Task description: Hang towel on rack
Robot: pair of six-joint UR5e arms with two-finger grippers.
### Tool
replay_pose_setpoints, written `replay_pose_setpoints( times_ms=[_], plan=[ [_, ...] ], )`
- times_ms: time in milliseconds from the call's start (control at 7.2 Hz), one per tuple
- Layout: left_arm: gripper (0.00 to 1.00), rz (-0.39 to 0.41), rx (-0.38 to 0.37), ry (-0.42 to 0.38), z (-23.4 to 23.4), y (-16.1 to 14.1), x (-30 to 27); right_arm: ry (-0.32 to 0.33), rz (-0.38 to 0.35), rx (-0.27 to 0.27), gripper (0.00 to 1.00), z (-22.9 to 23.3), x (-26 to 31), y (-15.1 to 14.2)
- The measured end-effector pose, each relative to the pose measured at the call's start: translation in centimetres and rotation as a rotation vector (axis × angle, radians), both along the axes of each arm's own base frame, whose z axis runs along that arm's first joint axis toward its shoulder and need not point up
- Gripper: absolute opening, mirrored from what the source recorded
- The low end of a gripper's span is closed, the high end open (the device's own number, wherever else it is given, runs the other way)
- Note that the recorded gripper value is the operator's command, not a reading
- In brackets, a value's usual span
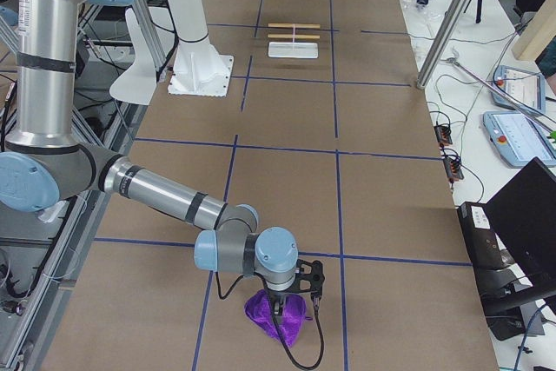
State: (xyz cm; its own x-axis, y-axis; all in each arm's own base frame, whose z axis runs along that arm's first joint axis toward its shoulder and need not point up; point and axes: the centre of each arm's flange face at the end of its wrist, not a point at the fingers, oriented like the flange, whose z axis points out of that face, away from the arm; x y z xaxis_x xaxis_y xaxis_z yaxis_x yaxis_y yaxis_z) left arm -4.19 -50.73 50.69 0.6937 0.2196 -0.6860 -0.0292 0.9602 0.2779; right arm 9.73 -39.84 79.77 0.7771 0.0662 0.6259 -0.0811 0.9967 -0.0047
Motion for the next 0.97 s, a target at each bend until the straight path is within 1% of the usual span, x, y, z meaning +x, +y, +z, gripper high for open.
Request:
replay_pose_setpoints(
  times_ms=[139,278,417,556,972],
  plan=[
    [1.00,0.000,0.000,0.000,0.0,0.0,0.0,0.008,0.014,-0.018,0.85,1.3,0.0,0.5],
    [1.00,0.000,-0.002,0.000,0.1,0.1,0.0,0.010,0.021,-0.034,0.53,2.1,0.0,0.8],
    [1.00,0.000,-0.003,0.000,0.2,0.1,0.0,0.009,0.032,-0.047,0.03,2.4,0.0,0.7],
    [1.00,0.000,-0.004,-0.001,0.2,0.2,0.0,0.007,0.045,-0.057,0.00,2.4,0.0,0.7],
    [1.00,0.001,-0.004,0.000,0.2,0.2,0.1,-0.006,0.060,-0.066,0.00,2.2,-0.1,0.5]
  ],
)
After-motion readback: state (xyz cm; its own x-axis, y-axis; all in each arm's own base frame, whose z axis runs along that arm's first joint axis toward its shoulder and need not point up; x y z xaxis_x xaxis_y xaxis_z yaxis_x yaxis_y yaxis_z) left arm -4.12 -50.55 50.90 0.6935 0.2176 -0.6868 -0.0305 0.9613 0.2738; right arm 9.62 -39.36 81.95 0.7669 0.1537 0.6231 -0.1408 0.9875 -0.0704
